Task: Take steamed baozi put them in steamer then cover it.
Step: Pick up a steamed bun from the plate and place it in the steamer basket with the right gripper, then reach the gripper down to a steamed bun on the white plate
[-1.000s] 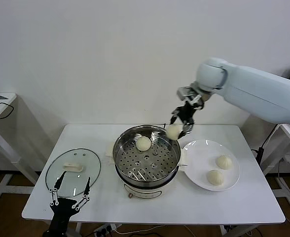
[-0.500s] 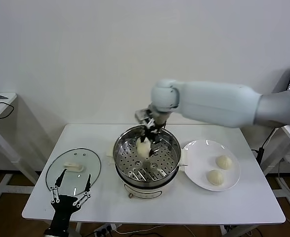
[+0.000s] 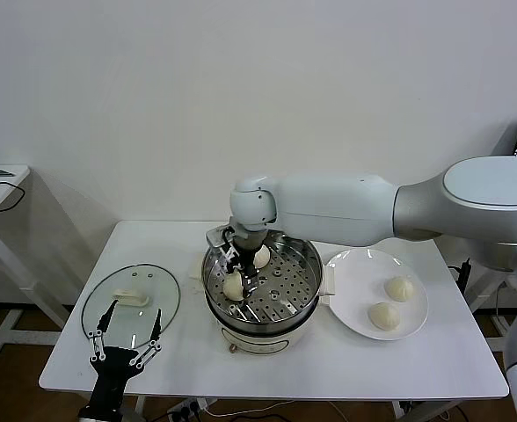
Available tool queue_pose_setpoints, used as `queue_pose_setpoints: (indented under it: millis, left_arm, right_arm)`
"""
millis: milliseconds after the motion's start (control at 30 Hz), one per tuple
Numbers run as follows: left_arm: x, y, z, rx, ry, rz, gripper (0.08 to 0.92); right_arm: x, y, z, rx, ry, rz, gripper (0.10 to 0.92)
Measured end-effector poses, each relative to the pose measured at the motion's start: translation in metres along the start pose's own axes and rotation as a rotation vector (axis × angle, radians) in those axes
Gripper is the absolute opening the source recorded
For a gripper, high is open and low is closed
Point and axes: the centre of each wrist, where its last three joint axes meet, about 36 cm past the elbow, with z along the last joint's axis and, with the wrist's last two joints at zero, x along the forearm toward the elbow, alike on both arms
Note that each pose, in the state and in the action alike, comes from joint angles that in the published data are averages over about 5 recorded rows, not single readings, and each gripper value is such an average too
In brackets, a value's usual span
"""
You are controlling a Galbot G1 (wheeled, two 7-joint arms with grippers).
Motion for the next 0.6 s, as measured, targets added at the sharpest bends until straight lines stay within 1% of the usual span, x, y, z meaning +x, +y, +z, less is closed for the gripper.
queue_pose_setpoints:
  millis: [100, 333, 467, 600]
  left_arm:
    - [0.001, 0.0, 0.0, 0.0, 0.001, -0.001, 0.823]
    - [0.0, 0.0, 0.0, 0.0, -0.001, 0.001, 0.823]
    - [-0.001, -0.002, 0.0, 0.004, -0.003, 0.005, 0.823]
    - [-0.001, -0.004, 0.001, 0.004, 0.0, 0.012, 0.823]
  right_arm:
    - [0.002, 0.0, -0.002, 0.003, -0.005, 0.012, 0.809]
    - [0.026, 0.007, 0.009, 0.011, -0.009, 0.044, 0.822]
    - [0.056, 0.016, 0.033, 0.005, -0.008, 0.066, 0.823]
    - [0.087, 0.033, 0.07, -0.019, -0.005, 0.078, 0.823]
